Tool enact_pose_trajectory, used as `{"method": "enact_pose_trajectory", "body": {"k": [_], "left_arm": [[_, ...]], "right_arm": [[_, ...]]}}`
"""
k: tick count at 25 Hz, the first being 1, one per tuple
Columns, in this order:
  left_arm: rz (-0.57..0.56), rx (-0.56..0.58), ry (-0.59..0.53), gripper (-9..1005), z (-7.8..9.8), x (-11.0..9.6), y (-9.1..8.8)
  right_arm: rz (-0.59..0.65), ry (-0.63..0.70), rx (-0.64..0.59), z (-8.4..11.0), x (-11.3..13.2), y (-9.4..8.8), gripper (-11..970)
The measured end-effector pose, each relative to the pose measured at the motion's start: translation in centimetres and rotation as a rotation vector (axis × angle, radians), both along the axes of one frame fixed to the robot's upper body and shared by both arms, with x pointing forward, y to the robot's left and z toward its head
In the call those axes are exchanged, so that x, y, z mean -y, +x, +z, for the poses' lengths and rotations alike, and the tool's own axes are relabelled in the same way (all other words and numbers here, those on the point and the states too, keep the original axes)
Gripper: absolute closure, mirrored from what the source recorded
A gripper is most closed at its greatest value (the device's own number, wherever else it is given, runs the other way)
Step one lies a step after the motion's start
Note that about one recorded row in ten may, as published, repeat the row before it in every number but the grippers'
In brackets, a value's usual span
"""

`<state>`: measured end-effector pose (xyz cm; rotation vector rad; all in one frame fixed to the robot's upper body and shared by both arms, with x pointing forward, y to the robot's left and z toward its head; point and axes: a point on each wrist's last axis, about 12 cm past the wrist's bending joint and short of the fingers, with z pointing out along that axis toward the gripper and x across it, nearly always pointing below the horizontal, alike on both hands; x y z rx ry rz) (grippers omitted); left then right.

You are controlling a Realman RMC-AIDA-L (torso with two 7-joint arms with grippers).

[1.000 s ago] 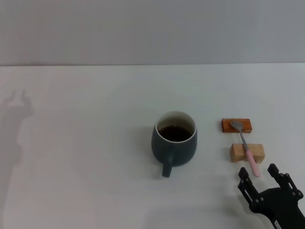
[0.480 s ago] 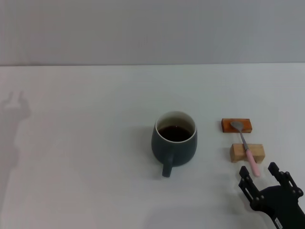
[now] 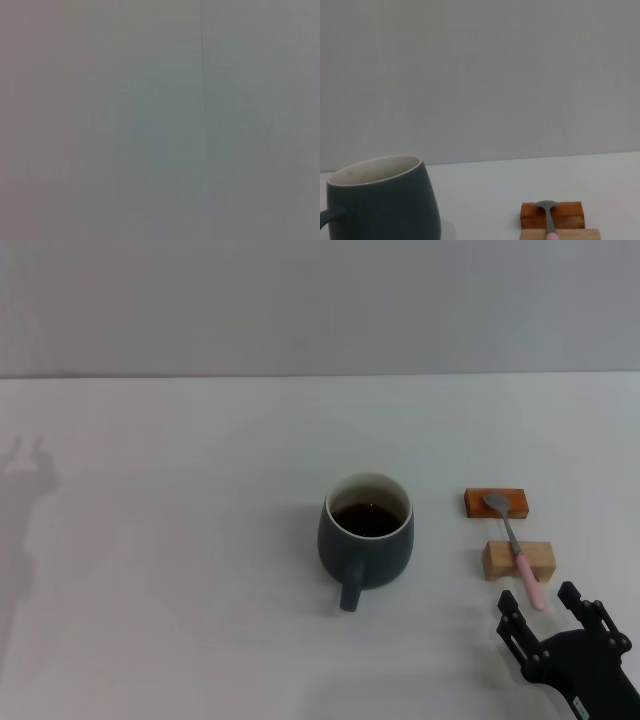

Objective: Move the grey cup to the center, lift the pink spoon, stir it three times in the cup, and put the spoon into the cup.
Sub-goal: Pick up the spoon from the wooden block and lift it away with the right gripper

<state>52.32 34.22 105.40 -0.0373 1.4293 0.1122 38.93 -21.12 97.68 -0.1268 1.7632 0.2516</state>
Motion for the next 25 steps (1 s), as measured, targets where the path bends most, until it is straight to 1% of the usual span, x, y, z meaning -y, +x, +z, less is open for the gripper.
{"method": "enact_pose_trajectory", "body": {"k": [6,25], "left_arm": [[0.003,0.004,-0.001,774,-0.03,-0.12,-0.23],[0.01,0.007,0.0,777,-0.12,-0.31,-0.58]], "right_arm": [[0.002,-0.001,0.003,0.04,0.0,0.19,227],[0.021,-0.008,0.002,0.03,-0.23,0.67,291]]}}
